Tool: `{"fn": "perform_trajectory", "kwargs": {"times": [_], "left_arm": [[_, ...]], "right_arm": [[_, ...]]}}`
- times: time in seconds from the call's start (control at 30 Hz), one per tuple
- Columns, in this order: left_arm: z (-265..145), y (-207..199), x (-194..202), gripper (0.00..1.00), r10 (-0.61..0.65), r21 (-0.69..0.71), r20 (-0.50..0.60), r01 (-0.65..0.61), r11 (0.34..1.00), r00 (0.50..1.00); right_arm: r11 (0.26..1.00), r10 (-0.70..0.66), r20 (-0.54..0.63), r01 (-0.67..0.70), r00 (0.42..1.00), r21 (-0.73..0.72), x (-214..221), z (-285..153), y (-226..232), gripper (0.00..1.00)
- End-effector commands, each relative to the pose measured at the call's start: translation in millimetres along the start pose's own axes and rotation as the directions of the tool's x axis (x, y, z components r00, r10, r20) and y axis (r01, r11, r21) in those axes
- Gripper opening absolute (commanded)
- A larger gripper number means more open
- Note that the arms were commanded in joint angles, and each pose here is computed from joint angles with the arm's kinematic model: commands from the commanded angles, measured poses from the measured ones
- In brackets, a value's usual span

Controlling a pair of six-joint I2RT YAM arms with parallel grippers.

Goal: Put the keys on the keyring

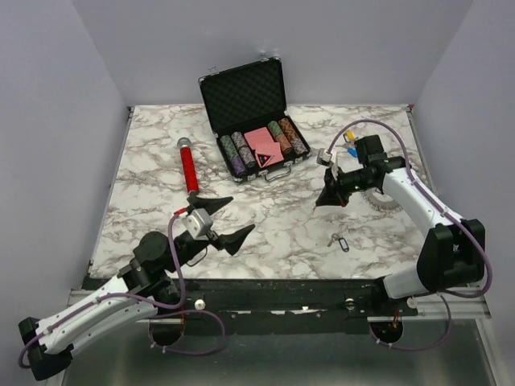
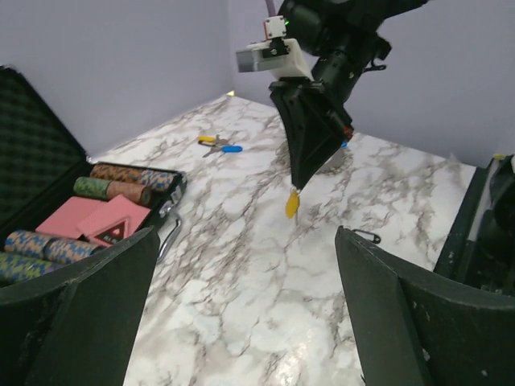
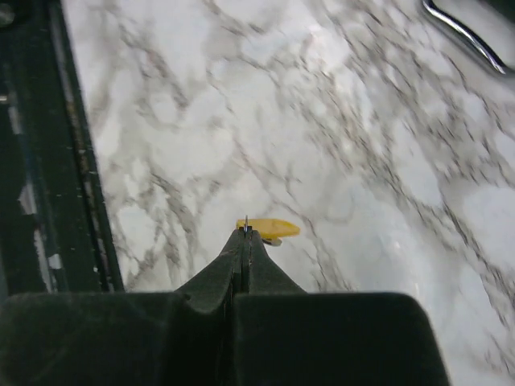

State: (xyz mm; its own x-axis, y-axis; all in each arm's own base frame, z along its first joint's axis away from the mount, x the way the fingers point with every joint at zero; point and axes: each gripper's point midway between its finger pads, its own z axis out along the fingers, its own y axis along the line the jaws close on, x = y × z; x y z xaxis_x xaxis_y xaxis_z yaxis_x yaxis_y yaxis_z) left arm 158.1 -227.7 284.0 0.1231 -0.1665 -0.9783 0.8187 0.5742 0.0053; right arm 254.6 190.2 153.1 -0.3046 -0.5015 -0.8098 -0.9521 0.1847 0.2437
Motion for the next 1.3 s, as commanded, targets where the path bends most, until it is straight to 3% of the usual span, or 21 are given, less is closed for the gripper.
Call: {"fn": "perform_trajectory", "kwargs": {"times": [0.0,0.1,0.2,0.4,0.77,1.0,1.17,1.27], "left_arm": [[-23,27,29,0.99,0.100,-0.112,-0.152,-0.117,0.987,0.983],[-24,28,29,0.99,0.109,-0.112,-0.165,-0.128,0.985,0.980],[-24,24,28,0.99,0.109,-0.086,-0.174,-0.126,0.988,0.979],[-28,17,26,0.99,0.102,-0.055,-0.181,-0.114,0.992,0.978],[-55,19,28,0.99,0.087,-0.070,-0.193,-0.102,0.992,0.977],[-57,17,24,0.99,0.083,-0.061,-0.163,-0.095,0.994,0.983],[-56,13,26,0.99,0.079,-0.039,-0.181,-0.088,0.995,0.980],[-57,12,25,0.99,0.078,-0.035,-0.177,-0.085,0.996,0.981]], "right_arm": [[0.940,0.126,-0.106,-0.085,0.986,0.331,37,-33,-58,0.01],[0.900,0.162,-0.121,-0.097,0.979,0.425,53,-59,-75,0.01],[0.856,0.176,-0.256,-0.020,0.951,0.517,84,-75,-90,0.01],[0.881,0.228,-0.370,-0.030,0.901,0.472,108,-72,-103,0.01],[0.885,0.211,-0.358,-0.022,0.910,0.464,94,-14,-143,0.01],[0.906,0.199,-0.345,-0.038,0.917,0.421,89,10,-142,0.01],[0.907,0.201,-0.319,-0.053,0.926,0.418,84,11,-138,0.01],[0.894,0.159,-0.302,-0.006,0.940,0.449,64,-10,-129,0.01]]}}
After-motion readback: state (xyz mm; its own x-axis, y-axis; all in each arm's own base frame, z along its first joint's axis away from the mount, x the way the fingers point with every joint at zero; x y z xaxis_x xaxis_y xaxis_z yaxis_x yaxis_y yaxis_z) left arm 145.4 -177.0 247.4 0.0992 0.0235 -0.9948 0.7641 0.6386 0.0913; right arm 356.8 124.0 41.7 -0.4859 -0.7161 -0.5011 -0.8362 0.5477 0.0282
